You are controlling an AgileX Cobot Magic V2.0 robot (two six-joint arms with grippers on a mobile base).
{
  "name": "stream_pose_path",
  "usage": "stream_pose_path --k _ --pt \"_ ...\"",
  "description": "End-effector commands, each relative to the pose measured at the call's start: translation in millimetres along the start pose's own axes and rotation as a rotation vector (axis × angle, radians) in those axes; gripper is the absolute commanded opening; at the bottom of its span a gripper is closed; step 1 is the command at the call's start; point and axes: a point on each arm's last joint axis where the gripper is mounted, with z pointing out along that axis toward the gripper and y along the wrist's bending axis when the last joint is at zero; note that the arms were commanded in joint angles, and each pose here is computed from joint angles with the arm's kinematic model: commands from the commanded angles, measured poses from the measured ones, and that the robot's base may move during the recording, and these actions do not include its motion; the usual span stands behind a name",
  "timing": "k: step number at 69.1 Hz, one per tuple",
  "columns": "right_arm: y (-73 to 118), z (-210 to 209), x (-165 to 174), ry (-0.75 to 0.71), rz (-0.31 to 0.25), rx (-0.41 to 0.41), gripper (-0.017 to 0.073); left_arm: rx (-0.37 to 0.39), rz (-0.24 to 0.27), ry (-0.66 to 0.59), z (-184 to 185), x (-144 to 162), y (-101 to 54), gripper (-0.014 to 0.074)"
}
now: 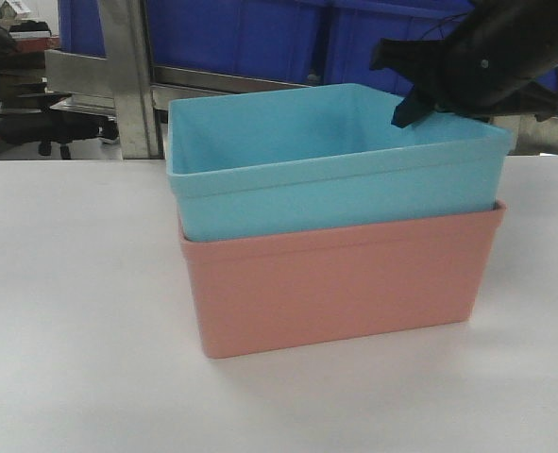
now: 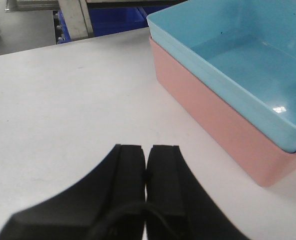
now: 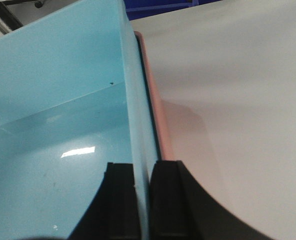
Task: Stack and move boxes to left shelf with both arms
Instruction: 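Grasp the rims of the stacked bins with both grippers on opposite ends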
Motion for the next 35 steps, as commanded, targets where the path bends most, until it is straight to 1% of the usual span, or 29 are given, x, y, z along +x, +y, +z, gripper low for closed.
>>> stream_pose_path --k 1,7,11,16,20,21,29,35 --pt "13.8 -19.6 -33.4 -0.167 -0.013 -0.063 0.0305 0.01 0.006 -0.109 -3.2 -16.3 -0.8 -0.0007" --pt "15.6 -24.2 -36.0 -0.165 -0.039 -0.068 0.0533 0.01 0.006 -0.109 -3.2 -16.3 -0.8 -0.0007" --pt "17.8 -29.2 -39.3 -0.17 -0.072 -0.076 0.0615 0.01 0.006 -0.109 -3.2 -16.3 -0.8 -0.0007" --pt "22.1 -40.6 -46.3 -0.173 -0.128 -0.087 0.0594 0.01 0.006 -0.109 -3.2 -16.3 -0.8 -0.0007" --pt "25.3 -50.3 -52.1 -0.143 -0.173 -0.08 0.0591 0.01 0.006 -0.109 -3.2 -16.3 -0.8 -0.0007" --pt "25.4 -52.2 -52.4 -0.122 -0.173 -0.073 0.0591 0.011 0.004 -0.109 -3.2 -16.3 -0.9 -0.0007" --pt "29.9 -70.4 -66.3 -0.029 -0.261 -0.023 0.0591 0.021 -0.026 -0.109 -3.5 -16.7 -1.6 0.0002" --pt "30.4 -83.7 -76.5 0.057 -0.322 0.042 0.0591 0.034 -0.067 -0.108 -3.4 -21.8 -2.4 0.0044"
